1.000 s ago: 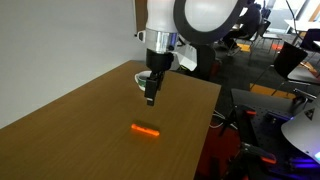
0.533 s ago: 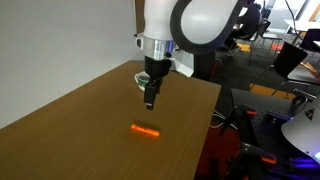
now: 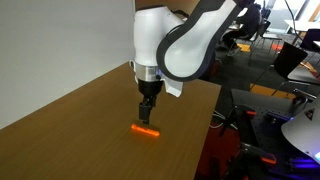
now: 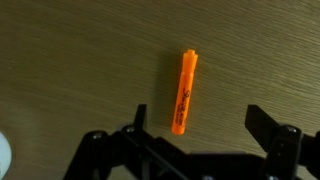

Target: Put the marker in the cup

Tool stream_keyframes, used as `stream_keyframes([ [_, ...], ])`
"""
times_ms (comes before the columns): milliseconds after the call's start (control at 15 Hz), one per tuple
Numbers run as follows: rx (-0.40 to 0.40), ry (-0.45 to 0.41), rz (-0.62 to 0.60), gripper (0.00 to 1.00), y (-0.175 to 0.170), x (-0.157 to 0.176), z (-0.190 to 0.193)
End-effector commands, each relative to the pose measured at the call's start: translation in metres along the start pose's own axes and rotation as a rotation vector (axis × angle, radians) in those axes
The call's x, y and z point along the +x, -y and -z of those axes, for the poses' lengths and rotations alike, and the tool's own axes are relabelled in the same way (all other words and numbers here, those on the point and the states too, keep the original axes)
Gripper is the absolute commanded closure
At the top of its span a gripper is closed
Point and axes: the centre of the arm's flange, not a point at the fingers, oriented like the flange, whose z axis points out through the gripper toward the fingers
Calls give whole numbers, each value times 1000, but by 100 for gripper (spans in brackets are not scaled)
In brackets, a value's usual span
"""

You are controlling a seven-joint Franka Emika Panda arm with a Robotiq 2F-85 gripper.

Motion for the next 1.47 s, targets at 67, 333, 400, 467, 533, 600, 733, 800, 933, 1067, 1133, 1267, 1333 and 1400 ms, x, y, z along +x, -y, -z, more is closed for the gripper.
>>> stream_keyframes([
  [67, 8, -3, -28, 0, -1, 15, -18],
  [333, 17, 22, -40, 0, -1, 20, -37],
  [400, 18, 25, -41, 0, 0, 20, -43],
  [467, 18, 32, -41, 0, 1, 20, -46],
  [533, 18, 37, -40, 0, 1, 21, -51],
  [600, 17, 42, -41, 0, 2, 21, -54],
  [733, 18, 51, -40, 0, 2, 20, -61],
  [800, 19, 53, -41, 0, 3, 20, -64],
  [933, 19, 58, -41, 0, 3, 21, -68],
  [1067, 16, 63, -40, 8, 4, 23, -74],
  [1133, 15, 67, -37, 9, 4, 24, -76],
  [1267, 13, 68, -38, 19, 5, 27, -79],
  [1333, 12, 68, -36, 30, 6, 29, -80],
  [1400, 12, 69, -34, 39, 7, 30, -80],
])
